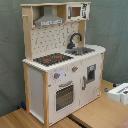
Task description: Play with the kitchen
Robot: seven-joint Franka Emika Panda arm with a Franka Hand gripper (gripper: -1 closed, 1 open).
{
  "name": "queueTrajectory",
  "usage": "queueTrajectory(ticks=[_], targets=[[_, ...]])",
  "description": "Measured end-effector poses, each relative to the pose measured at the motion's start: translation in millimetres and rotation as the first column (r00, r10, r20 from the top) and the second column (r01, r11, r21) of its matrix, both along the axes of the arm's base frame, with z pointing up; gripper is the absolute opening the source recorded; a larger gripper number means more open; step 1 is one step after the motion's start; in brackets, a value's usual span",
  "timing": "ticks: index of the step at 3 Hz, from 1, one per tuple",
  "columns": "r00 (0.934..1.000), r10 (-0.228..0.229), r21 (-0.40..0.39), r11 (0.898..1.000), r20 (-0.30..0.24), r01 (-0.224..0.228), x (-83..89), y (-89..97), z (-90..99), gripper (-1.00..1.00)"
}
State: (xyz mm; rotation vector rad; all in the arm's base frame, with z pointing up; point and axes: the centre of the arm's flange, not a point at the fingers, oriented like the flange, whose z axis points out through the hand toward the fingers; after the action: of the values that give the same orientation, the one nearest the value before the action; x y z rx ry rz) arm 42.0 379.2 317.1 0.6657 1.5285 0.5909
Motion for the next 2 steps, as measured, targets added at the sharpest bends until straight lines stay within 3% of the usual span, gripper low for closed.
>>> queueTrajectory(ticks=[1,2], targets=[[0.9996,0.025,0.049,0.998,-0.009,-0.024,10.8,15.1,18.7,1.0],[0.9995,0.031,0.055,0.998,-0.008,-0.03,23.0,31.9,20.7,1.0]])
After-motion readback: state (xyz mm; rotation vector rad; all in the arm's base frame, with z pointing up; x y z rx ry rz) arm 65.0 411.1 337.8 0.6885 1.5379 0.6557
